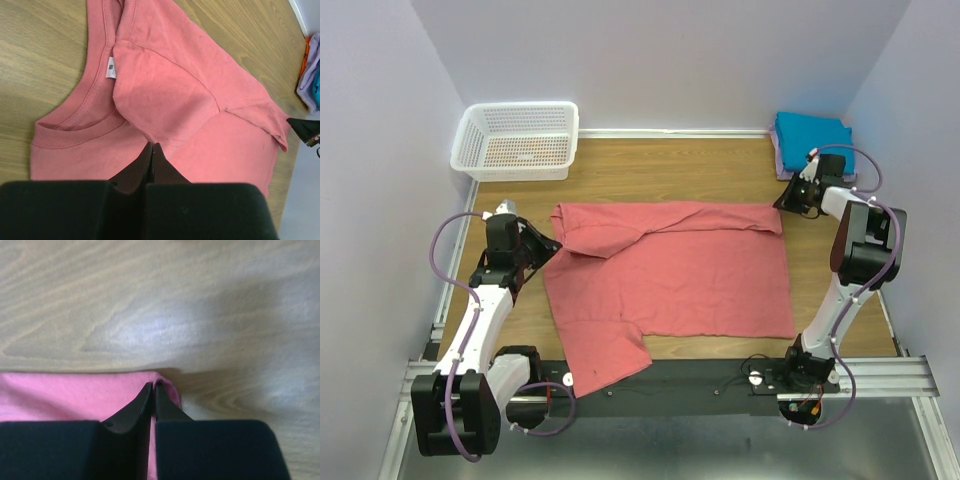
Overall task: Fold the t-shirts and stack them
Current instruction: Fold the tshirt
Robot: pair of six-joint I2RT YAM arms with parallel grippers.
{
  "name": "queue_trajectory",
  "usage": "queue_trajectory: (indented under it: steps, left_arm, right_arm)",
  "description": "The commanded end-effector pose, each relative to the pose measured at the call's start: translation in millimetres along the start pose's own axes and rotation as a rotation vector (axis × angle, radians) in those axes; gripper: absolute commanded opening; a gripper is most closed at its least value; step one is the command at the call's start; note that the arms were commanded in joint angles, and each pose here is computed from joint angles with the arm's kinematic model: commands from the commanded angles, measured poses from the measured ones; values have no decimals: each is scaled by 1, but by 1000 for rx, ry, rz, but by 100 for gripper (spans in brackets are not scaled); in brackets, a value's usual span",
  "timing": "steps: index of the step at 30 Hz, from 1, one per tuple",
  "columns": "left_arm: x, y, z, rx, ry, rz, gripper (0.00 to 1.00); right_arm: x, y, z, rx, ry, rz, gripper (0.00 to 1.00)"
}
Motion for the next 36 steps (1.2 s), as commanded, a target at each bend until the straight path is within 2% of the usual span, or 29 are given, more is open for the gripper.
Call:
queue_trajectory:
  steps: [1, 14, 18, 21, 27, 31, 36]
  left_arm:
    - [-4, -1, 10, 41, 12, -9, 0]
    - [-7, -6, 20, 93, 23, -25, 0]
    - [-5, -8, 18, 86, 24, -35, 0]
    - [-3, -10, 14, 75, 26, -45, 0]
    - [4, -13, 5, 47, 39, -66, 0]
    - [5, -13, 4, 36, 42, -64, 0]
    - [5, -13, 2, 24, 48, -61, 0]
  right_arm:
    - [17, 5, -7, 5, -22, -36, 12]
    - [24, 18, -10, 21, -32, -33, 15]
    - [24, 8, -2, 39, 6, -26, 44]
    - [23, -11, 5, 17, 38, -41, 51]
    - [22, -62, 10, -143, 208, -132, 60]
    - [0, -91, 22, -166, 413, -153, 61]
    - [-25, -97, 32, -149, 613, -130, 60]
Point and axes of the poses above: each gripper's point midway between its finger pads, its own y axis out along the fingers, its own z axis along the line the jaws close on, x = y × z, the point moved 5 cm from there along -y, back along the fingers, and after that the axes turned 3 degrees about -y, right-handed, at the moved point
